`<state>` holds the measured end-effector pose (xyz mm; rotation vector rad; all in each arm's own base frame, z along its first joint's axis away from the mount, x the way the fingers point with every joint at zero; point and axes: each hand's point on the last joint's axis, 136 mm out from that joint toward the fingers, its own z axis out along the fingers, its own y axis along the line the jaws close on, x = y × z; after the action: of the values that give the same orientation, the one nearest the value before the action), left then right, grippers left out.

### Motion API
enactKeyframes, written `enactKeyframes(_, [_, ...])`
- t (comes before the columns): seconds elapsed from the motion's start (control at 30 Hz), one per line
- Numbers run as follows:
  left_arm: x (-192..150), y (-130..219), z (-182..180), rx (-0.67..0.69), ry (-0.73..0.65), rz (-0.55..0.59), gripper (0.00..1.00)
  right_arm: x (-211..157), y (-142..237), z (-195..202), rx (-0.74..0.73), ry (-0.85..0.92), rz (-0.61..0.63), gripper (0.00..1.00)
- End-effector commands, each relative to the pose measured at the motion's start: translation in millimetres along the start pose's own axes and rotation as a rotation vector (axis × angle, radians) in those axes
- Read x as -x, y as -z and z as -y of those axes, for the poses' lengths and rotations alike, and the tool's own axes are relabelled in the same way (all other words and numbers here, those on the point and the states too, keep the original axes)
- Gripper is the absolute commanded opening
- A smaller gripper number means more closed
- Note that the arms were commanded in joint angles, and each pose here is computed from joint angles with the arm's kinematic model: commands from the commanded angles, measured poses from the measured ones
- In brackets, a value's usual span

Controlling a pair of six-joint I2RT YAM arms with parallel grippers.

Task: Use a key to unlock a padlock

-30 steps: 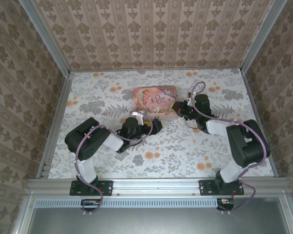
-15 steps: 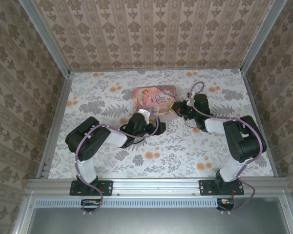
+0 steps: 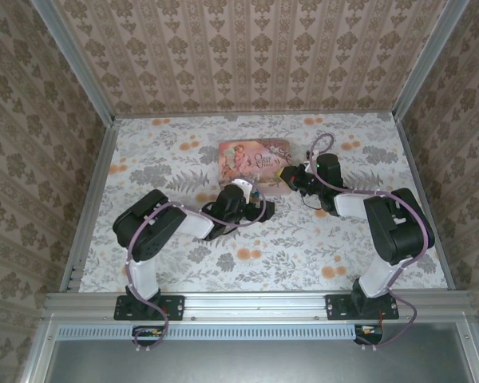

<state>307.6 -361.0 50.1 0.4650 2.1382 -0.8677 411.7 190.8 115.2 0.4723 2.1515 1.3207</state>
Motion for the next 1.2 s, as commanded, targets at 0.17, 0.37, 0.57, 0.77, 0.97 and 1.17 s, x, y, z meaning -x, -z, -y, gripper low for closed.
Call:
enactKeyframes(0.17, [15,-16,15,-0.054,-0.011,0.053,0.96,-8,-1,13,-0.018,-0.024,-0.027,0.0])
enactKeyframes(0.37, [25,-18,19,-0.081,0.02,0.094,0.97,-8,-2,14,-0.021,-0.026,-0.027,0.0])
enactKeyframes(0.57, [39,-13,25,-0.145,0.087,0.145,0.97,-9,-2,17,-0.026,-0.029,-0.031,0.0])
enactKeyframes(0.77, [47,-11,30,-0.188,0.131,0.166,0.97,-11,-3,20,-0.032,-0.029,-0.033,0.0])
enactKeyframes(0.97, [45,-14,25,-0.194,0.162,0.168,0.97,-12,-5,25,-0.033,-0.038,-0.037,0.0])
enactKeyframes(1.17, [41,-16,22,-0.225,0.229,0.198,0.96,-13,-7,26,-0.032,-0.042,-0.039,0.0])
